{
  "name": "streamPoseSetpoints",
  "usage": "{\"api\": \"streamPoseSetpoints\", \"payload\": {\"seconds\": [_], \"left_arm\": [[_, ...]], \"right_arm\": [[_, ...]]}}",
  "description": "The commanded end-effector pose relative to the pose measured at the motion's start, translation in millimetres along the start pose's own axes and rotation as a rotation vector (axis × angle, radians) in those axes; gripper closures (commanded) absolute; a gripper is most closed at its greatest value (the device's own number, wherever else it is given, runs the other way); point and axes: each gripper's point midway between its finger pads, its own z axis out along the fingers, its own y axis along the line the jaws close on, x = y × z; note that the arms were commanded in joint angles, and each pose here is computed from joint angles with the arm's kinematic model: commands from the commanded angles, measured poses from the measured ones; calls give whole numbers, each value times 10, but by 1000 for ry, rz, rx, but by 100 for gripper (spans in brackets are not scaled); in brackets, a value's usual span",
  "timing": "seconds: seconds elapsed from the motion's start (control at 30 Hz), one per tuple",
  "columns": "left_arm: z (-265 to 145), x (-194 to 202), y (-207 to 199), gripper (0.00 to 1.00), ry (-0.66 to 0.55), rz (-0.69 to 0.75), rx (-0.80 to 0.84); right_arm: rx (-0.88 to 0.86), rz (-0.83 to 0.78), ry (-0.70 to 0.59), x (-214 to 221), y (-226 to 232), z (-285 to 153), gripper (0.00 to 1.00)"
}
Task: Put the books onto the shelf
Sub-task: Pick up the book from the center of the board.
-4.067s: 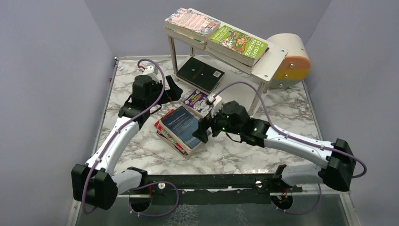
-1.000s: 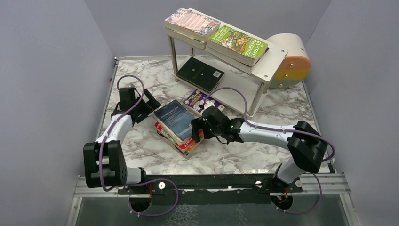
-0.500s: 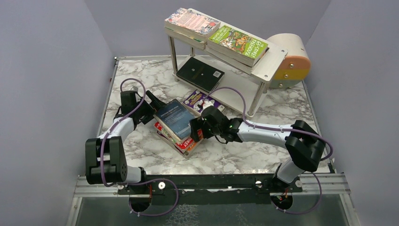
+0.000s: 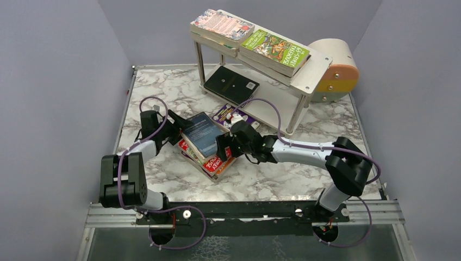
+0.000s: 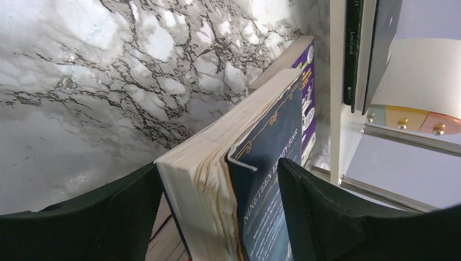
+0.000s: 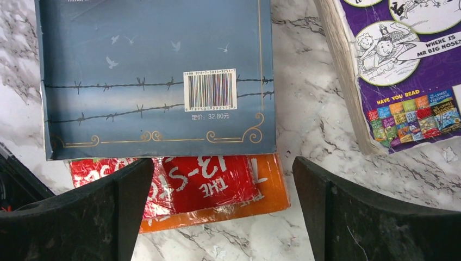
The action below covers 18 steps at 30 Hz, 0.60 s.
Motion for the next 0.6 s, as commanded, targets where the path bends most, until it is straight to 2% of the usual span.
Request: {"api": "streamPoseSetpoints", "payload": {"seconds": [0.0, 0.07, 0.13, 0.27, 0.57], "left_arm": [[-9, -90, -136, 35, -43, -19, 78], [-11, -126, -154, 43, -63, -21, 84], [-20, -153, -167, 60, -82, -25, 94], [-43, -186, -204, 100, -114, -41, 123], [-191, -530, -491, 100, -269, -77, 201]], "right_arm": [[-43, -16, -57, -176, 140, 83, 2], [-45, -17, -54, -162, 142, 92, 2], [-46, -18, -55, -165, 140, 88, 2], [-39, -18, -62, -173, 125, 80, 2], [-8, -18, -104, -308, 78, -50, 2]]}}
